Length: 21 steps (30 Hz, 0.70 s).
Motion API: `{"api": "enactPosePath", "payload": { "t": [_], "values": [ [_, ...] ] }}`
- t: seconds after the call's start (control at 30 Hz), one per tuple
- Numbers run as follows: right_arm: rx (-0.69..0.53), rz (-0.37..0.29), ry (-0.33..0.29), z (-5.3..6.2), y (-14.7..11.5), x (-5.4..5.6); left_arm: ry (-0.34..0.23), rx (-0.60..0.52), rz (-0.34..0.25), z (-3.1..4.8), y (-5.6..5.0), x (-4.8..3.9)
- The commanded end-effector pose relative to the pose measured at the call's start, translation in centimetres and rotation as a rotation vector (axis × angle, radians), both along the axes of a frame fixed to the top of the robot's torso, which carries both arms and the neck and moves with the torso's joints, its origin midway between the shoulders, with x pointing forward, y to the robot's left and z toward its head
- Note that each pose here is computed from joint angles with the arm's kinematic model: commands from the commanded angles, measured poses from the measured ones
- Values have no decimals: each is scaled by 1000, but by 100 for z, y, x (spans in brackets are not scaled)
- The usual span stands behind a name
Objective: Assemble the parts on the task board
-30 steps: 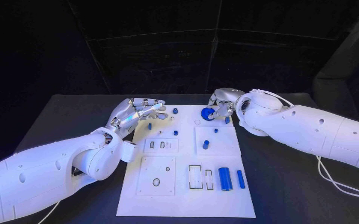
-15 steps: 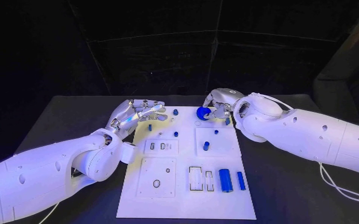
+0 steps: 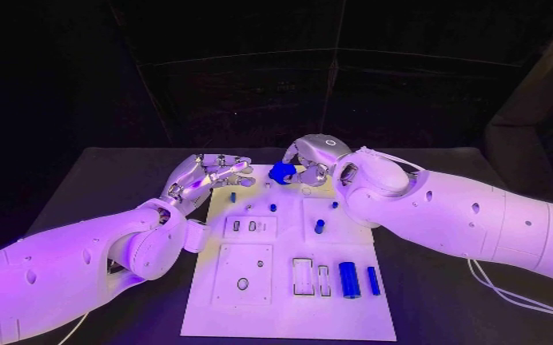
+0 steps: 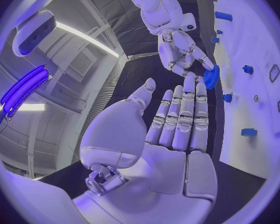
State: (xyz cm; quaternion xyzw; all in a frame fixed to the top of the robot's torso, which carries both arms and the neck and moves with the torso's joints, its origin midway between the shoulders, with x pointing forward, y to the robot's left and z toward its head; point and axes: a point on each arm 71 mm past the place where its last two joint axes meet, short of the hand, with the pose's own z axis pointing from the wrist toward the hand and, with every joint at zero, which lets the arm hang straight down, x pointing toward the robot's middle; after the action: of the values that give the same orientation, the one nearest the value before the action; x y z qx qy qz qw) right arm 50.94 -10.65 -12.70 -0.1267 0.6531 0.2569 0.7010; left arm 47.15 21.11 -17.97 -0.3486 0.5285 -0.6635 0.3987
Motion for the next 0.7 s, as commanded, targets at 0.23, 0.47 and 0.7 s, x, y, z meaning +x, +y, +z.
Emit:
{"api": "enactPosePath", "payload": {
  "t": [0.23, 0.47, 0.7],
  "values": [
    [-31, -1, -36, -72, 259, 69, -7, -12, 5, 18, 20, 11],
    [-66, 3, 7, -196, 369, 102, -6, -13, 12, 15, 35, 21],
    [-94, 4, 37, -261, 420, 115, -8, -12, 15, 16, 43, 26]
  ]
}}
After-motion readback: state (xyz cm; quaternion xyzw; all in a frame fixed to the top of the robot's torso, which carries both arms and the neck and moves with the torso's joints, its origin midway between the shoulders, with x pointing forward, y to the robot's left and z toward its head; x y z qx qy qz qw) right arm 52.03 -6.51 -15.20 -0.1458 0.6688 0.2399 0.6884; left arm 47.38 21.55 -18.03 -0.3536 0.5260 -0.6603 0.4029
